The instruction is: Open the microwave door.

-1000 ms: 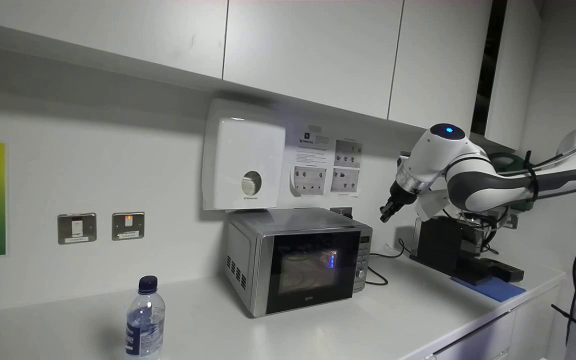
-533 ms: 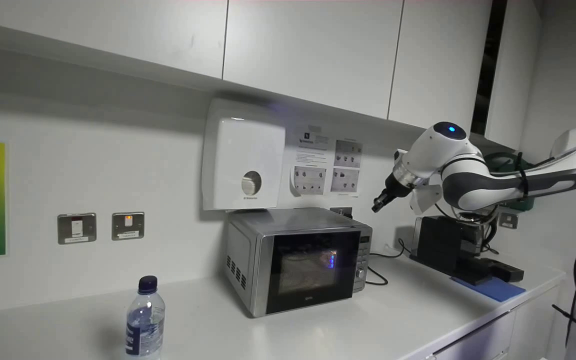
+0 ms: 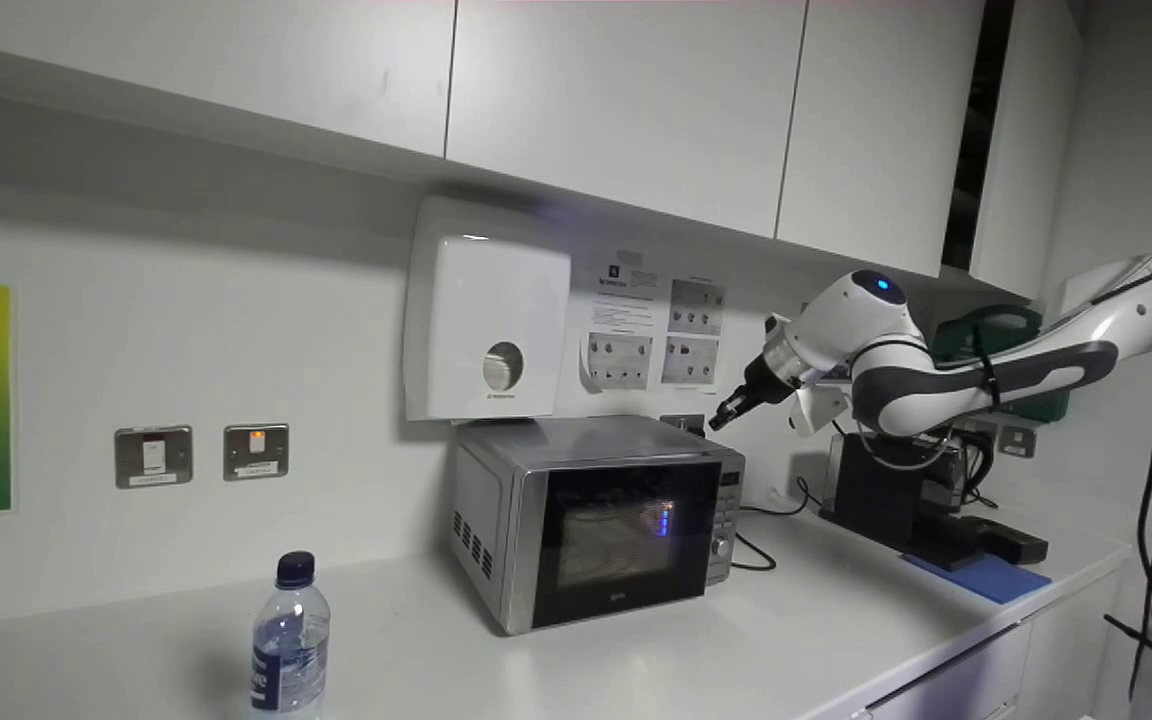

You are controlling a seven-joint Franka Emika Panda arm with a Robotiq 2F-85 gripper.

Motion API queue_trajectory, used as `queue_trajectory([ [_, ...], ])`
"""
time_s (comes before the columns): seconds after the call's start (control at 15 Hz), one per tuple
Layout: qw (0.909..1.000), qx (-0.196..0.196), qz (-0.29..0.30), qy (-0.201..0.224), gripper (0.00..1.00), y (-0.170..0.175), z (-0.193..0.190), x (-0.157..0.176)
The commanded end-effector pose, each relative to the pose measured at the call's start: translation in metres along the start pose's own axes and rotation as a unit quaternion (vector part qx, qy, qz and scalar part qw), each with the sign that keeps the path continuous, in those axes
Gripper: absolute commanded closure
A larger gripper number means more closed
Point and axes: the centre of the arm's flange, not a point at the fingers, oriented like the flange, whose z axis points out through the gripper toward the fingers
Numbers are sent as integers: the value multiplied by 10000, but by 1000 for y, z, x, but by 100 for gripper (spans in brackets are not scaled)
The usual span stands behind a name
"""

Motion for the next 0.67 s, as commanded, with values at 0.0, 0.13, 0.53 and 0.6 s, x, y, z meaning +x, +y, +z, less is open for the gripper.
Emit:
queue_trajectory([
  [0.0,9992,356,-139,136,100,7,18,2],
  [0.13,9984,521,-170,153,100,5,27,1],
  [0.53,9953,942,-230,-35,100,-6,52,-3],
  [0.6,9949,977,-236,-39,100,-7,53,-1],
])
